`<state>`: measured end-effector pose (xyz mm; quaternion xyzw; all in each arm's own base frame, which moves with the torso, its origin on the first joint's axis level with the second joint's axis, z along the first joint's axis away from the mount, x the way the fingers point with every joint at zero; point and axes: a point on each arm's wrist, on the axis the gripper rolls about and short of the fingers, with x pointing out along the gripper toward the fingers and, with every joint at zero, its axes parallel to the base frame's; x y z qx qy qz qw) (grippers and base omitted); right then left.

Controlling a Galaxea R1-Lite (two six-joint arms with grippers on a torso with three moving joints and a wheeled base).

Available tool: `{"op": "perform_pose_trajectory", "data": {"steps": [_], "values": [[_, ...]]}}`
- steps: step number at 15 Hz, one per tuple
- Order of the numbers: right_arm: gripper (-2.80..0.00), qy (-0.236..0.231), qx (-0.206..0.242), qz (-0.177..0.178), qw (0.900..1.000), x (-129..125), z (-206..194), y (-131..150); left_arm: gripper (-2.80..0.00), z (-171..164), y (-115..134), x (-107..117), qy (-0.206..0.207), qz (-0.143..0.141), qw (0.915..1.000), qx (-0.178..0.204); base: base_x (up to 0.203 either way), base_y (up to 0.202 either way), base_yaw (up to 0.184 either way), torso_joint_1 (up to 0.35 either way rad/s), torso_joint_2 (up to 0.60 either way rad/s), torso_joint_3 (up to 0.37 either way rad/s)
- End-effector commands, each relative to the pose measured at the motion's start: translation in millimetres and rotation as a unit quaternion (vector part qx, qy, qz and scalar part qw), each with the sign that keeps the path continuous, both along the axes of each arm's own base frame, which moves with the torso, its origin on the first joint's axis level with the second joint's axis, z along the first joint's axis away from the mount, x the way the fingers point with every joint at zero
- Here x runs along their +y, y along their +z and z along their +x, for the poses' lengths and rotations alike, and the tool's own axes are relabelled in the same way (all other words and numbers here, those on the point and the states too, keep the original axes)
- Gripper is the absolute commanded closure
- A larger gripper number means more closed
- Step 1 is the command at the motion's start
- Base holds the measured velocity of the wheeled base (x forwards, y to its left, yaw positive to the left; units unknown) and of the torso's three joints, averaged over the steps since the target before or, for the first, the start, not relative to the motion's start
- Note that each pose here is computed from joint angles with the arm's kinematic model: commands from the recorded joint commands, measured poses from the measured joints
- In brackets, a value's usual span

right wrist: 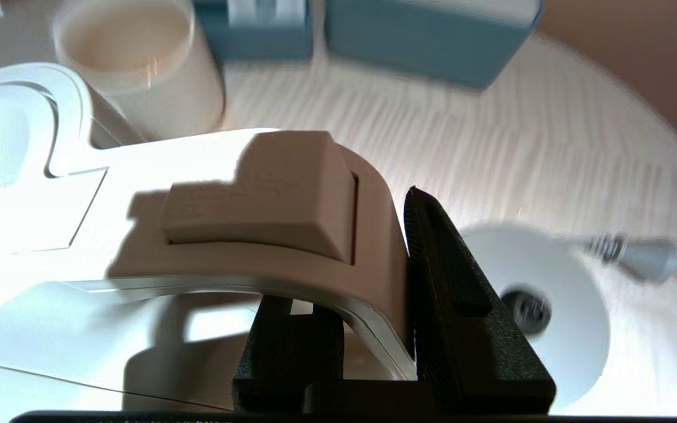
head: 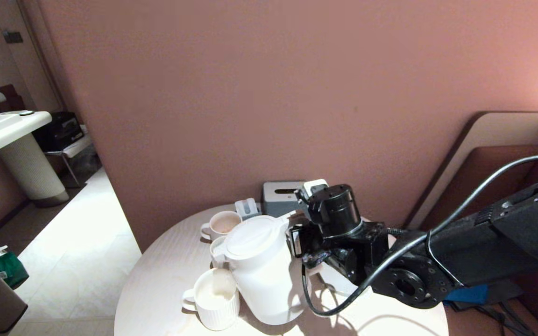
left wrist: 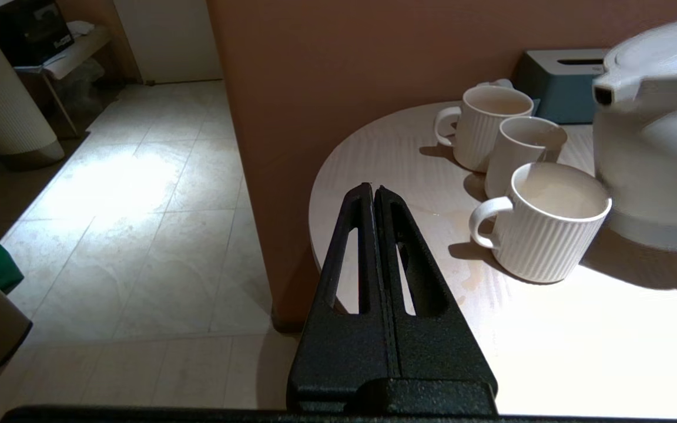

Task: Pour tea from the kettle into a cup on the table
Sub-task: Pour water into another cup

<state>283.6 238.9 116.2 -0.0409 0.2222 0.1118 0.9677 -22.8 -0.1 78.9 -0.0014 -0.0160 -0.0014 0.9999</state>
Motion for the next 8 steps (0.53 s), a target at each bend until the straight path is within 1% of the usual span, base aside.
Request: {"op": "perform_pose_trajectory", "data": {"steps": [1,8], "values": [[0.0,0.002,0.003,-0.004,1.0,-2.2,-6.1,-4.0,0.0,0.0,0.1,0.0,0.0,0.0,1.0,0.0,0.0,0.0,0.0,0.0,0.0,0.0],[0.0,0.006,0.005,-0.005,1.0,-5.6,-14.8,-2.1,0.0,0.0,0.1,0.0,0.0,0.0,1.0,0.0,0.0,0.0,0.0,0.0,0.0,0.0]]}}
